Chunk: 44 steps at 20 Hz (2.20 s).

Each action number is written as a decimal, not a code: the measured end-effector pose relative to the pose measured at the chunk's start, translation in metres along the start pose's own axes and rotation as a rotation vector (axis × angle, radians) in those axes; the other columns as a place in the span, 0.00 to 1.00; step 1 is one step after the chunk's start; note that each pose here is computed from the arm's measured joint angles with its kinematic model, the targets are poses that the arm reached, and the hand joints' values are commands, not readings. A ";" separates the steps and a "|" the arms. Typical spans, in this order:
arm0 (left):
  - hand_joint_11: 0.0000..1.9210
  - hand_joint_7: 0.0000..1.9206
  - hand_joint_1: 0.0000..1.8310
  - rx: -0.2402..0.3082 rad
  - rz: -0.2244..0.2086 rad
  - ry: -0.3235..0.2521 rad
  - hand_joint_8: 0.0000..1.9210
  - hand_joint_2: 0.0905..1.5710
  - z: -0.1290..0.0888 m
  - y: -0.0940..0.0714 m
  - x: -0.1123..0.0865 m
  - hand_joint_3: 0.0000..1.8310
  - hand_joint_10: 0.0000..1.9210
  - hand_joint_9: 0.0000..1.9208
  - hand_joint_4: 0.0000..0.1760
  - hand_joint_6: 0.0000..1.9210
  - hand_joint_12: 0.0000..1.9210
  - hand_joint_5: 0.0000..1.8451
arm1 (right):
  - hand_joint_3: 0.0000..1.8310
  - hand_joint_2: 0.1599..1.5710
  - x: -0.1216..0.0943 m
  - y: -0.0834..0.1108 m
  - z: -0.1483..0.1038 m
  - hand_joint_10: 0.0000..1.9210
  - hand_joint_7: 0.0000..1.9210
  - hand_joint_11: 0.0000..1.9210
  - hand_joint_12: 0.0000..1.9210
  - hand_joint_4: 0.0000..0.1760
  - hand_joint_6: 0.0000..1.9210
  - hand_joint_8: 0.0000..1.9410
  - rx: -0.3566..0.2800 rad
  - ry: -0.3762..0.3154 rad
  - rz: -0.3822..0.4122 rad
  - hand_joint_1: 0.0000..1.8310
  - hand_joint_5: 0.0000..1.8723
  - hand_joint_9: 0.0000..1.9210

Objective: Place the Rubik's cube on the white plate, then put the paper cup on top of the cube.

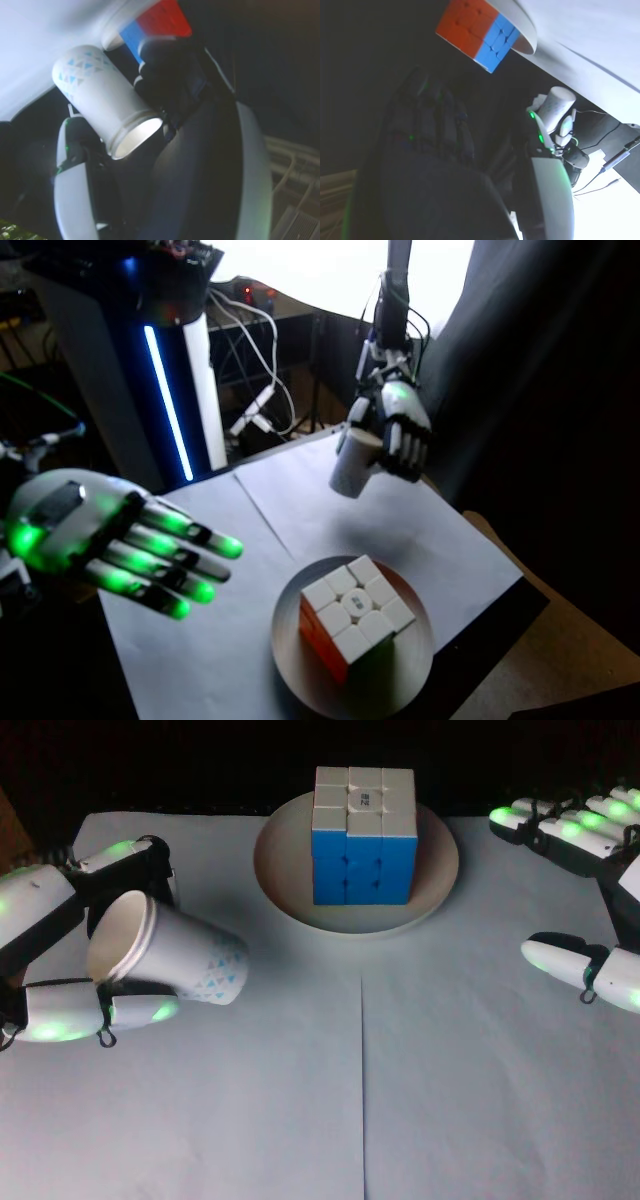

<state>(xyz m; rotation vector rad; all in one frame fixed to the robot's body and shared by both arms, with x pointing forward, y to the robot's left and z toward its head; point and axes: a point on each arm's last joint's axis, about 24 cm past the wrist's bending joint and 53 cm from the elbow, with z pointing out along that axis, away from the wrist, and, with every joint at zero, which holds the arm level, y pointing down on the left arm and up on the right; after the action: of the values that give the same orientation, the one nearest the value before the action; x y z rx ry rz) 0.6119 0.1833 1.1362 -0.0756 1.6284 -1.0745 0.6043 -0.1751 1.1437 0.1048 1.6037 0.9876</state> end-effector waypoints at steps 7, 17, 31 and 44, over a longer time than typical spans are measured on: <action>0.16 0.26 0.57 0.114 0.121 -0.078 0.92 0.89 0.042 -0.036 -0.059 0.00 1.00 0.12 0.28 0.92 1.00 0.20 | 0.00 0.77 0.000 -0.002 0.001 0.32 0.13 0.00 0.65 0.00 0.01 0.00 0.003 -0.002 0.002 0.37 0.11 0.06; 0.30 0.16 0.50 0.129 0.263 -0.023 0.84 0.83 0.129 -0.068 -0.072 0.00 0.98 0.22 0.20 0.82 1.00 0.33 | 0.00 0.76 0.003 -0.002 0.001 0.36 0.12 0.00 0.64 0.00 0.00 0.00 0.003 0.000 0.008 0.34 0.10 0.04; 0.26 0.27 0.57 0.027 0.407 0.087 0.88 0.85 0.197 -0.068 -0.053 0.03 1.00 0.19 0.16 0.89 1.00 0.30 | 0.00 0.77 0.012 -0.005 0.001 0.39 0.12 0.00 0.59 0.00 0.00 0.00 0.008 0.014 0.015 0.36 0.10 0.01; 0.00 0.09 0.50 0.031 0.450 0.126 0.00 0.70 0.209 -0.074 -0.036 0.00 0.26 0.02 0.38 0.20 0.86 0.08 | 0.00 0.76 0.015 -0.009 -0.001 0.40 0.12 0.00 0.58 0.02 0.00 0.00 0.019 0.021 0.019 0.34 0.10 0.00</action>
<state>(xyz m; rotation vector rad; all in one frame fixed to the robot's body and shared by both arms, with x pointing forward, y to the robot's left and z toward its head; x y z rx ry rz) 0.7586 0.0359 1.2214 0.3694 1.6368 -0.7664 0.6024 -0.1726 1.1262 0.1235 1.6345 0.9909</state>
